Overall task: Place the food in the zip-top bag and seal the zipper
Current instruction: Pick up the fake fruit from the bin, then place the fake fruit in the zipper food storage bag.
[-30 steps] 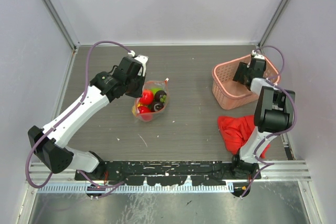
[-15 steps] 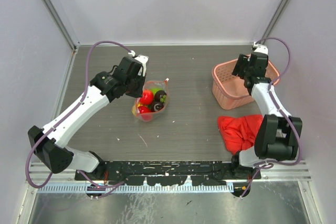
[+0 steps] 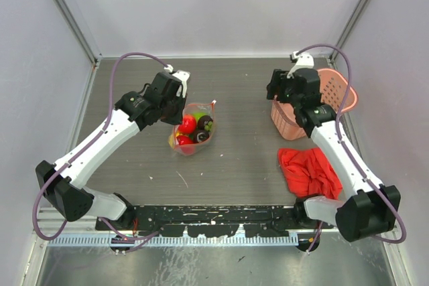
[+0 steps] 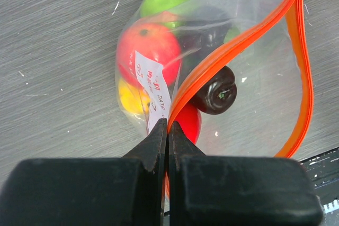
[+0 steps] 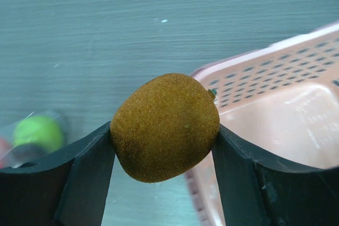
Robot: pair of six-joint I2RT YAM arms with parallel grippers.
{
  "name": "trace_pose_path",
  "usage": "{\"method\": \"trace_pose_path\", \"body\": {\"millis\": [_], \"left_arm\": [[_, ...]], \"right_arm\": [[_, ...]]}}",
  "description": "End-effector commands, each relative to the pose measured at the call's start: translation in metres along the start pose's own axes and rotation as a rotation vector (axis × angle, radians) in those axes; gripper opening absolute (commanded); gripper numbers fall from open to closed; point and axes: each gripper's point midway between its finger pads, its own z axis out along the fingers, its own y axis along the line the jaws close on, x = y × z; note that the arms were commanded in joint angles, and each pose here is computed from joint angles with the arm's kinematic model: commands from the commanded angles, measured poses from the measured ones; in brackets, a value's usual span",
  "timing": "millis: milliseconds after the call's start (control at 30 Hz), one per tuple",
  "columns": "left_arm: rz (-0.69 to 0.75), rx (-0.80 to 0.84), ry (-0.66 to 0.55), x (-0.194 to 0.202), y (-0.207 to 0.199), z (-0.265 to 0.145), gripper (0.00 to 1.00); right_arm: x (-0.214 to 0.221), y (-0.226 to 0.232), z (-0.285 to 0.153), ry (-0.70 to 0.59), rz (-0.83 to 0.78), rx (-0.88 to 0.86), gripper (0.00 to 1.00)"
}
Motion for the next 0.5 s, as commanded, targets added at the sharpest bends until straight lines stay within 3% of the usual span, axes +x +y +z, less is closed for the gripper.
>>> {"method": "trace_pose_path", "body": {"millis": [0, 467], "left_arm": [[-0.011, 0.03, -0.087, -0.024, -0.004, -0.013, 0.0], [-0.018, 0.033, -0.071, -0.023, -0.007, -0.008, 0.0]], "right_arm": [[-0.027, 0.056, -0.03, -0.073, 0.007, -0.133, 0.54], [0.003, 0.233, -0.1, -0.052, -0.082, -0.52, 0.56]]}}
